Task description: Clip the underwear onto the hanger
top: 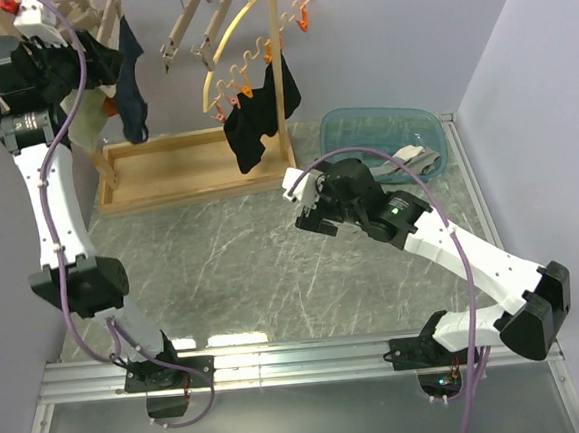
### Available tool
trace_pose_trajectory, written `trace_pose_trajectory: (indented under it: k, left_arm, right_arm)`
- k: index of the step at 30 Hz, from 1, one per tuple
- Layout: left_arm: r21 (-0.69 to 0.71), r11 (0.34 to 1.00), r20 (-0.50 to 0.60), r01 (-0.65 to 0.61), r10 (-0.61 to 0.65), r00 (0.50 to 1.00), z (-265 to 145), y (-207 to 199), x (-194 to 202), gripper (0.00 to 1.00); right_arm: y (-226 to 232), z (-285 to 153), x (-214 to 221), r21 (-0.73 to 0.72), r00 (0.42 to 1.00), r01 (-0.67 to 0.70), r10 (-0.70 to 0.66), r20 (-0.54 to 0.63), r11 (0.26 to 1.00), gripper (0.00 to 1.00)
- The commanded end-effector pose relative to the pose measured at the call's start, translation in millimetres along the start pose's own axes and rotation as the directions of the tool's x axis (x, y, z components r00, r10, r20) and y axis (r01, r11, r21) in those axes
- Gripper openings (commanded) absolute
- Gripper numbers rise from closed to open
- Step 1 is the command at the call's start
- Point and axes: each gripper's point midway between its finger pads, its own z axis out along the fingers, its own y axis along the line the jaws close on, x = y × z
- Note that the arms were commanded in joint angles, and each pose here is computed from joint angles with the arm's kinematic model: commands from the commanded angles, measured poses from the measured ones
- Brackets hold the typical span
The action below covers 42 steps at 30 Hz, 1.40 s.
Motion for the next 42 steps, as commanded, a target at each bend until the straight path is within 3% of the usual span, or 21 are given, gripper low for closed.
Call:
trace_pose_trajectory:
  k: [1, 7, 13, 20, 22, 28, 37, 42]
  left_arm:
    - [-0.020, 0.997, 0.112, -0.075, 0.077, 0.991, -45, -29, -52, 0.87]
    - [-0.091, 0.987, 0.165, -0.136, 0.150, 0.975, -95, -50, -72, 0.99]
    - [-0.072, 0.988, 0.094, -0.135, 0.141, 0.986, -134, -74, -36, 0.99]
    - [0.003, 0.999, -0.156, -0.032, 0.032, 0.987, -158, -87, 68, 0.99]
    - [0.013, 1.000, -0.265, 0.023, -0.019, 0.964, -160, -84, 118, 0.99]
    - [0.077, 0.996, -0.478, 0.053, -0.009, 0.878, -170, -93, 229, 0.99]
    - [0.137, 0.990, -0.606, 0.030, 0.060, 0.793, -147, -133, 330, 0.99]
    - [0.122, 0.992, -0.624, 0.033, 0.051, 0.780, -132, -143, 346, 0.99]
  right_arm:
    - [-21, -28, -26, 0.051, 0.992, -0.084, 0.078, 0.099, 0.995, 1.00]
    - [-26, -36, -14, 0.050, 0.977, -0.191, 0.185, 0.107, 0.980, 1.00]
    - [-42, -49, 0, 0.073, 0.932, -0.346, 0.334, 0.138, 0.935, 1.00]
    - [-52, -63, 31, 0.074, 0.840, -0.536, 0.523, 0.144, 0.841, 1.00]
    - [-51, -62, 42, 0.060, 0.806, -0.587, 0.576, 0.137, 0.807, 1.00]
    - [-26, -51, 77, 0.024, 0.735, -0.677, 0.675, 0.063, 0.735, 1.00]
    - [13, -36, 121, 0.021, 0.683, -0.728, 0.728, -0.059, 0.685, 1.00]
    - [24, -33, 131, 0.017, 0.676, -0.734, 0.732, -0.085, 0.679, 1.00]
